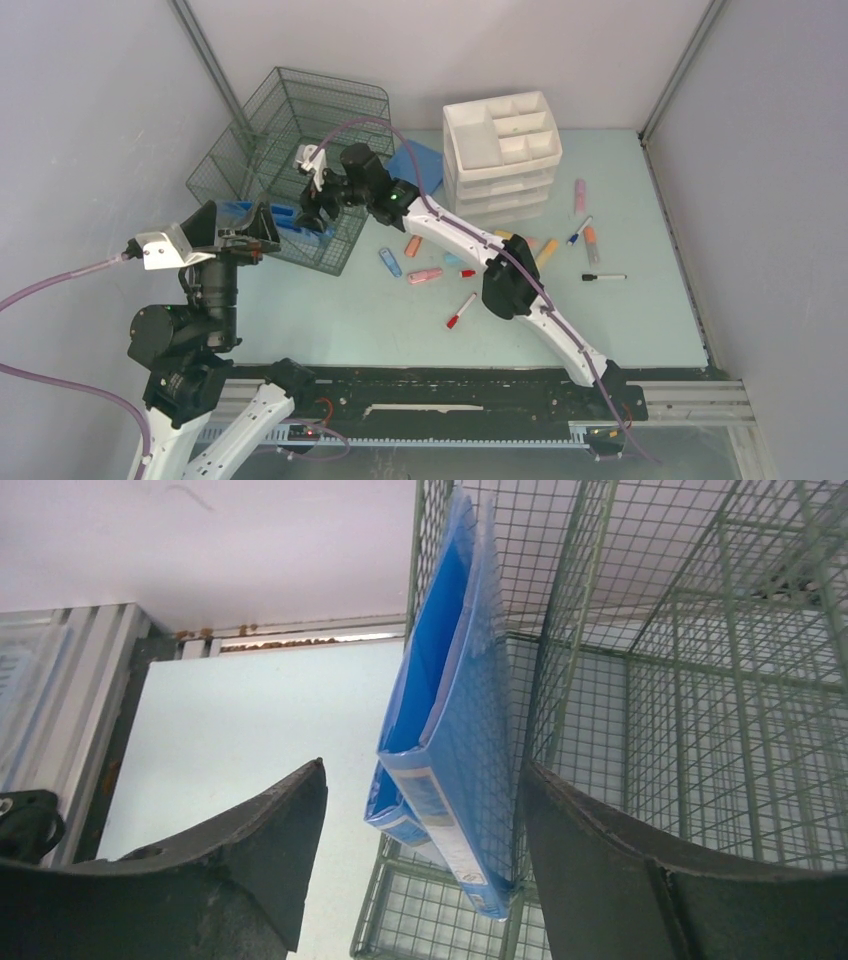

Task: Organize the desk
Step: Place the folder in the storage box.

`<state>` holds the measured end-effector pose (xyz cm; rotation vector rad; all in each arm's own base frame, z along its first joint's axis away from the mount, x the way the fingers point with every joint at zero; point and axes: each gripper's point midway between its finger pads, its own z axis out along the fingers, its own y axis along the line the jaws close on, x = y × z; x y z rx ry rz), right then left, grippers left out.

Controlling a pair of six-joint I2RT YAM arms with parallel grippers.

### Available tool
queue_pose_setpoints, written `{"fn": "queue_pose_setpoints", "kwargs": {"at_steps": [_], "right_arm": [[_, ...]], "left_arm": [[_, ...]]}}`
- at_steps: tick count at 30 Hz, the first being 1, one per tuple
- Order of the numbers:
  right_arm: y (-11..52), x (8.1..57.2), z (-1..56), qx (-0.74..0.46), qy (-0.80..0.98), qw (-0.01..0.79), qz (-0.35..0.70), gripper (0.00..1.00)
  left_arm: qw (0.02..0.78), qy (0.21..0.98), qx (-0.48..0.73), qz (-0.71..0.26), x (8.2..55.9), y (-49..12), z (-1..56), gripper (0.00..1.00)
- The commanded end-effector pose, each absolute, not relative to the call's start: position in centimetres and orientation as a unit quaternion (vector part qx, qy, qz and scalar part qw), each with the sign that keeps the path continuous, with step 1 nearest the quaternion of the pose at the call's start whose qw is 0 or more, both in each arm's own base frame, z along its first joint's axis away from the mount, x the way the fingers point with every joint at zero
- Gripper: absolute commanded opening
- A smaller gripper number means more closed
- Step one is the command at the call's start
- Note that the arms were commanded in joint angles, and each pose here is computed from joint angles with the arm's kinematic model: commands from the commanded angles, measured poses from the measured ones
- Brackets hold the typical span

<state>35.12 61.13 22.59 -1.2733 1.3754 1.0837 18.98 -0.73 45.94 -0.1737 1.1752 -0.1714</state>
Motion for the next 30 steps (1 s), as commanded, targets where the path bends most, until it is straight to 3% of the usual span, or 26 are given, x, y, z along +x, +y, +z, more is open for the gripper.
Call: {"fn": "queue_pose_setpoints", "kwargs": {"at_steps": [1,7,20,26,30], "right_arm": [[61.9,36.2,26.0,-0.505,0.534,0.532,0.421,0.75],[62.8,35.6,25.2,-0.522,0.514,0.538,0.416,0.59],[62.9,35.5,24.4,-0.530,0.509,0.535,0.418,0.59],[63.5,35.3,23.4,-0.541,0.494,0.539,0.417,0.44],[63.8,35.0,23.3,-0.549,0.479,0.545,0.415,0.38]], "left_arm": [[0.830,0.544,-0.084,-0.089,19.0,-0.9,46.3,1.00],[0.827,0.549,-0.080,-0.087,19.2,-1.0,46.1,1.00],[0.826,0.551,-0.079,-0.085,19.5,-1.1,45.8,1.00],[0.826,0.552,-0.082,-0.082,19.5,-1.0,45.7,1.00],[0.825,0.553,-0.081,-0.079,19.6,-1.0,45.7,1.00]]}}
